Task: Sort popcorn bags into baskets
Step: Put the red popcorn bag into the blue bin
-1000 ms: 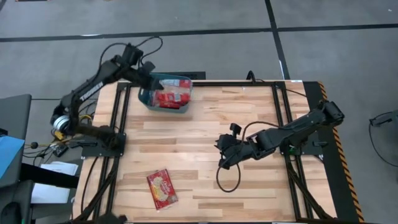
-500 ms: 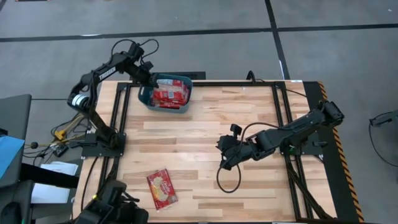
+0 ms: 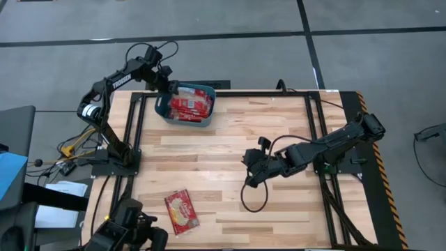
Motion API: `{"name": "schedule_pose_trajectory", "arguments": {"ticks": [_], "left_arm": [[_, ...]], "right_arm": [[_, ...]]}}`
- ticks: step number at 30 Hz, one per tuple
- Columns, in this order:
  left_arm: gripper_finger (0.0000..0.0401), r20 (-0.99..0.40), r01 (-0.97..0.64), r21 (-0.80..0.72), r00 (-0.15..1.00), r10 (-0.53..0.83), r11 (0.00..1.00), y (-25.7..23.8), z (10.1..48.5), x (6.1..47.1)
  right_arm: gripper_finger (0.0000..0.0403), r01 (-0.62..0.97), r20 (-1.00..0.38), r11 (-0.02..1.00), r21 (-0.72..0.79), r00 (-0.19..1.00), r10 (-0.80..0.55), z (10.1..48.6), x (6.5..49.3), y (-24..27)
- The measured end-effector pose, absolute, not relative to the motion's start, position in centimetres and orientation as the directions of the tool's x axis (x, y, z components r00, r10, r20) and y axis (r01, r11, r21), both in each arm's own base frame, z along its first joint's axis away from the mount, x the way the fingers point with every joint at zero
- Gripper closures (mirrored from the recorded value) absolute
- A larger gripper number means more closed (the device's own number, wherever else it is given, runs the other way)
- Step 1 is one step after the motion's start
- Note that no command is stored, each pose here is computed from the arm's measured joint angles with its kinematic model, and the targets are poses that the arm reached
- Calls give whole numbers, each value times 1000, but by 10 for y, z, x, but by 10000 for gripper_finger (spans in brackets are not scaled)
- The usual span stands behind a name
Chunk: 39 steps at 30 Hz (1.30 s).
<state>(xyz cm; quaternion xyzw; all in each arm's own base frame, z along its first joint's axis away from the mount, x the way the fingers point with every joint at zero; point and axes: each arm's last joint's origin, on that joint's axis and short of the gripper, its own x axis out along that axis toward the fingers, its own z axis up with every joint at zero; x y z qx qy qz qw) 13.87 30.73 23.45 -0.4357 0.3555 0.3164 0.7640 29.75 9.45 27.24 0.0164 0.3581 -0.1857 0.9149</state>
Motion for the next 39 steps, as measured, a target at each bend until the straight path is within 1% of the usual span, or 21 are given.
{"name": "schedule_pose_trajectory", "arguments": {"ticks": [3, 6, 9, 12, 16, 19, 21, 23, 25, 27, 29, 30, 33, 36, 39], "left_arm": [[264, -810, -785, -435, 555, 190, 441, 310, 241, 140], [224, -786, -758, -455, 588, 189, 468, 313, 254, 142], [185, -760, -722, -500, 631, 158, 479, 313, 272, 144], [152, -741, -684, -549, 664, 98, 481, 307, 291, 145], [122, -773, -683, -522, 632, 55, 511, 286, 317, 146], [113, -818, -697, -465, 573, 35, 546, 259, 330, 149], [113, -839, -689, -437, 544, 16, 578, 237, 335, 153], [114, -839, -664, -438, 543, -12, 606, 211, 338, 159], [114, -832, -638, -450, 553, -35, 624, 184, 339, 162], [114, -827, -615, -459, 559, -56, 642, 157, 338, 163], [114, -827, -606, -458, 559, -61, 650, 134, 336, 161], [114, -825, -604, -458, 562, -59, 652, 123, 336, 158], [115, -794, -592, -465, 608, -13, 658, 98, 336, 152], [115, -749, -599, -472, 660, 64, 647, 83, 338, 143], [115, -724, -619, -459, 676, 136, 638, 74, 340, 133]], "right_arm": [[296, 354, -659, 930, -99, 677, -328, 273, 298, 94], [296, 355, -658, 930, -96, 678, -327, 273, 298, 94], [296, 360, -657, 929, -88, 679, -326, 273, 298, 95], [296, 362, -647, 929, -77, 691, -322, 274, 299, 95], [296, 357, -632, 932, -65, 708, -315, 276, 301, 96], [296, 327, -601, 943, -53, 744, -292, 278, 305, 97], [296, 240, -569, 971, -18, 796, -208, 278, 311, 98], [296, 144, -533, 989, 25, 839, -109, 276, 319, 97], [296, 97, -484, 993, 62, 873, -55, 271, 335, 94], [296, 55, -470, 996, 64, 882, -19, 262, 346, 89], [296, -18, -414, 995, 100, 908, 59, 254, 368, 88], [296, -55, -412, 992, 114, 906, 98, 247, 376, 87], [296, -151, -419, 978, 147, 886, 200, 226, 408, 90], [296, -211, -441, 968, 137, 862, 250, 207, 440, 95], [296, -280, -455, 954, 106, 839, 297, 191, 470, 102]]}}
